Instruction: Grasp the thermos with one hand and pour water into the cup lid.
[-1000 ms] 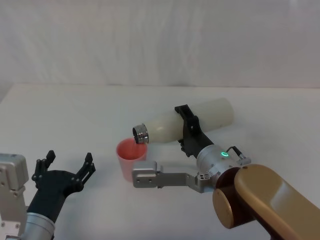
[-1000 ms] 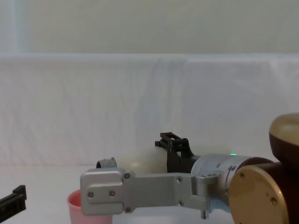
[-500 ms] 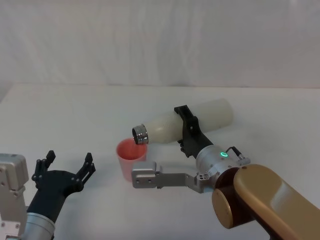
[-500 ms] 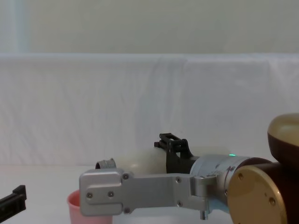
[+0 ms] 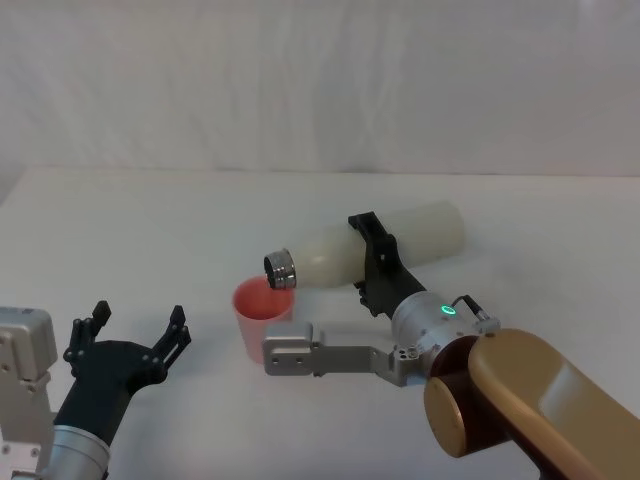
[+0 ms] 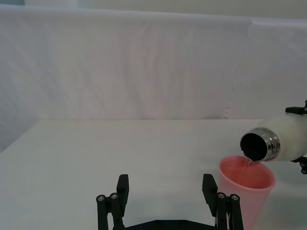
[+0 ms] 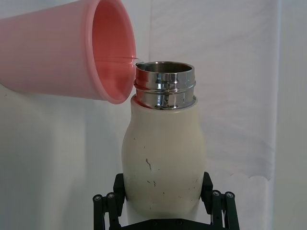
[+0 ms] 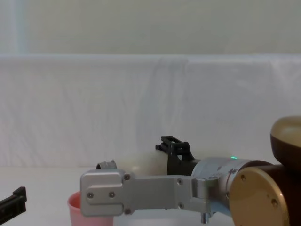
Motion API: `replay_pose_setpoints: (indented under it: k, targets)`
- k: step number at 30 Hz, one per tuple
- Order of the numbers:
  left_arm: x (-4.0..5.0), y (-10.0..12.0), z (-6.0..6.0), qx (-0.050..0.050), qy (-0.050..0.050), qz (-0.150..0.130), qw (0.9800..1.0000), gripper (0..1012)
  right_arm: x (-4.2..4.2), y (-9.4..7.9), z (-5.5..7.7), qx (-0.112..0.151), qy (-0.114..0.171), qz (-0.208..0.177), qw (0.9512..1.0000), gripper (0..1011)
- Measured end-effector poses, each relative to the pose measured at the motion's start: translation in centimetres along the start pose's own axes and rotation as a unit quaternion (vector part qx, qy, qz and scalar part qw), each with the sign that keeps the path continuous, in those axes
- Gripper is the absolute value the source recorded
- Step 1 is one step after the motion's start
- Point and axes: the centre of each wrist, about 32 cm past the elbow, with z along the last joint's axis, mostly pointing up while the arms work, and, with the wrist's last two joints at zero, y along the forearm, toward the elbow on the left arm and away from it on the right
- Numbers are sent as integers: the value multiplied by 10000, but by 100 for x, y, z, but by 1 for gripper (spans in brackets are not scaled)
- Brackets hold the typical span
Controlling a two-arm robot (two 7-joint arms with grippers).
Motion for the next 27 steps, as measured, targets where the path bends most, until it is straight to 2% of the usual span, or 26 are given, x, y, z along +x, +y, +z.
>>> replay_pose_setpoints:
  k: [8, 14, 18, 21, 26, 27]
  targets:
    - [0, 0, 0, 0, 0, 0, 10000, 1001, 9, -39, -34, 60, 338, -72, 9994, 953]
    - [0, 0, 0, 0, 0, 0, 10000, 1001, 44, -138, -85, 157, 770, -191, 9967, 953]
    - [0, 0, 0, 0, 0, 0, 10000, 1001, 62, -249, -151, 217, 1138, -303, 9928, 953]
    - [0, 0, 0, 0, 0, 0, 10000, 1001, 71, -310, -183, 245, 1311, -358, 9904, 953]
    - [0, 0, 0, 0, 0, 0, 10000, 1001, 85, -470, -284, 289, 1758, -488, 9828, 953]
    - [0, 0, 0, 0, 0, 0, 10000, 1001, 87, -509, -313, 312, 1904, -516, 9798, 953]
